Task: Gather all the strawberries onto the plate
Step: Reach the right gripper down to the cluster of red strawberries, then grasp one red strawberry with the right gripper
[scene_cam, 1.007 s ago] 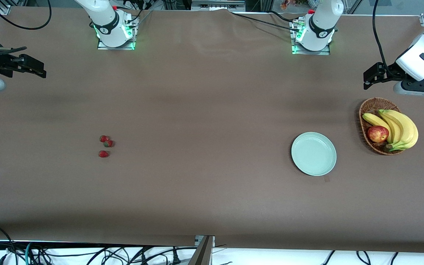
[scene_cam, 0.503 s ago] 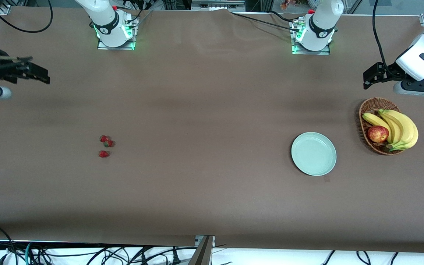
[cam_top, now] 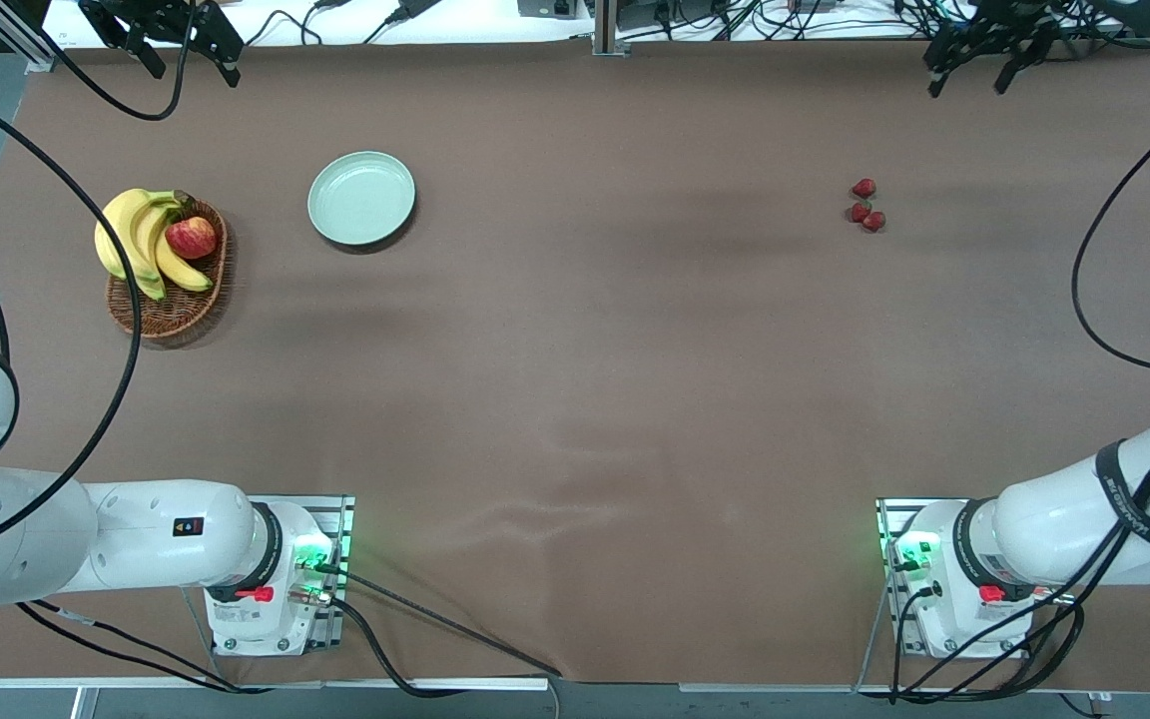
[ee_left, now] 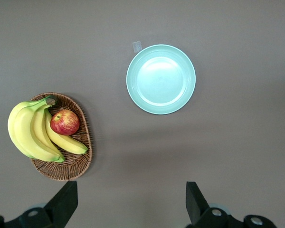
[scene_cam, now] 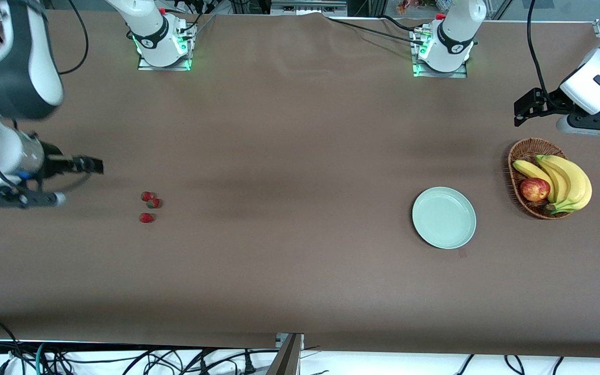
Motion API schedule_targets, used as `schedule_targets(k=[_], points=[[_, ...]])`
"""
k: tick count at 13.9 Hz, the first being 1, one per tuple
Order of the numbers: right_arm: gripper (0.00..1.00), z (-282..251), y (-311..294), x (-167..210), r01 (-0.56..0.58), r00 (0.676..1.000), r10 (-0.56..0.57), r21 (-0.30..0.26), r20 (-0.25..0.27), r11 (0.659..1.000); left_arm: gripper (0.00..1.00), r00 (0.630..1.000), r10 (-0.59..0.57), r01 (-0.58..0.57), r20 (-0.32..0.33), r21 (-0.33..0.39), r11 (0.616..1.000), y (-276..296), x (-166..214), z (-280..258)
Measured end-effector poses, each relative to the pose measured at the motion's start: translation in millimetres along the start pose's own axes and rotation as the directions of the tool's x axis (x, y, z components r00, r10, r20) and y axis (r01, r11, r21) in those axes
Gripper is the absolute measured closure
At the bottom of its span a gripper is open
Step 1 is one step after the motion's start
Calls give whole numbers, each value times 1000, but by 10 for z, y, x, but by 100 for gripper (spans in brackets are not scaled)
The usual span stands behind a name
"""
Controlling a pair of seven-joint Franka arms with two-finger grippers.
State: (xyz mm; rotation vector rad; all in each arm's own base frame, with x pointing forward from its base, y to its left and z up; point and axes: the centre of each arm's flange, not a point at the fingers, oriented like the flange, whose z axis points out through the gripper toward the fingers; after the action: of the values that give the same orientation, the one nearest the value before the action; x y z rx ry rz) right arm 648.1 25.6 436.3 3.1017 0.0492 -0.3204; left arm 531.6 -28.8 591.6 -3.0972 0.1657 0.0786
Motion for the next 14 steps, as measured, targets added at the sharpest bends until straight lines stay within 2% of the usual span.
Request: schedule_targets(k=[6,10,14], points=[[0,1338,-77,656,5,998,-4,11,-58,1000,0,1000,0,0,0,0,1000,1,0,0],[0,1966,-111,710,6,993,-4,16,-114,1000,0,1000,0,0,0,0,1000,1,0,0],[0,2147,-120,683,5,990,-2,18,-144,1000,0,1000,0,0,0,0,1000,1,0,0]])
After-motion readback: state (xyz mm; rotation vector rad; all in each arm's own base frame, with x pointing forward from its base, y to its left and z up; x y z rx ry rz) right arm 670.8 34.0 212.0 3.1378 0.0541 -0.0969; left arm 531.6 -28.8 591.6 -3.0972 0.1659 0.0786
